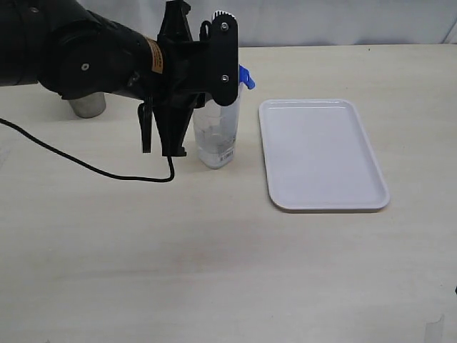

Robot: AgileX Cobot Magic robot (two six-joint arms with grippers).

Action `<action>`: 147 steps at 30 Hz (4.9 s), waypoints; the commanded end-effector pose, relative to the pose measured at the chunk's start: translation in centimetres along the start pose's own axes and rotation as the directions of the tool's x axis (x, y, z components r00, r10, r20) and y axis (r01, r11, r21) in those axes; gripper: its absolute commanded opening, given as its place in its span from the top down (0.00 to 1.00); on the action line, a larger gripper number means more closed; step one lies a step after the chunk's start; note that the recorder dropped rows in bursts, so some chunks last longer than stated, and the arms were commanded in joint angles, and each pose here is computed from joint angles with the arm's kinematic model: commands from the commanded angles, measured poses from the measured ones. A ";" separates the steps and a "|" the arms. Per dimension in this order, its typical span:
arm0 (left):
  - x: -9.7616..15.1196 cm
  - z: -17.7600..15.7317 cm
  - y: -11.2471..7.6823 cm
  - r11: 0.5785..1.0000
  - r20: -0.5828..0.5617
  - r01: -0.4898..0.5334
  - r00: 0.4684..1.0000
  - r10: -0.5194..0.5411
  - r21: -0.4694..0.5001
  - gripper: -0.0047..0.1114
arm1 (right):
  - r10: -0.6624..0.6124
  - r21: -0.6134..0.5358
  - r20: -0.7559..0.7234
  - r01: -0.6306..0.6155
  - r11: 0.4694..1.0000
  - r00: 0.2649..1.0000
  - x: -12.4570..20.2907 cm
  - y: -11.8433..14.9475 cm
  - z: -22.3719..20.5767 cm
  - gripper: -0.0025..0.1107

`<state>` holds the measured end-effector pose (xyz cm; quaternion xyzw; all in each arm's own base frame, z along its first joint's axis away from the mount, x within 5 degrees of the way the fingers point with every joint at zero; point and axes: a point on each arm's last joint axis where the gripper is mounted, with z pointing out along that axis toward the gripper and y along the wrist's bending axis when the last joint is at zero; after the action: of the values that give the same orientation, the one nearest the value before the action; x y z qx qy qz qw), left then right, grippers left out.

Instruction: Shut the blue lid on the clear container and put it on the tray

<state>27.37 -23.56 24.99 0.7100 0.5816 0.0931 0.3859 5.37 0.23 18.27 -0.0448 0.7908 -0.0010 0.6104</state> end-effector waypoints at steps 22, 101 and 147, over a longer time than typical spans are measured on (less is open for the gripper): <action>-0.8 0.0 -0.7 0.999 0.001 -0.024 1.000 0.024 0.031 0.96 | -0.003 -0.003 0.004 0.003 1.000 1.000 0.0 0.0 0.0 0.94; -0.2 -0.2 -0.3 0.994 -0.004 0.108 0.994 -0.108 0.018 0.31 | -0.003 -0.003 0.004 0.003 1.000 1.000 0.0 0.0 0.0 0.94; 6.6 -8.5 6.0 0.774 0.066 0.575 0.812 -0.580 -0.265 0.96 | -0.003 -0.003 0.004 0.003 1.000 1.000 0.0 0.0 0.0 0.94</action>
<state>28.65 -14.30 32.00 0.4793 0.7473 0.0884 0.4517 5.37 0.23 18.27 -0.0448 0.7908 -0.0010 0.6104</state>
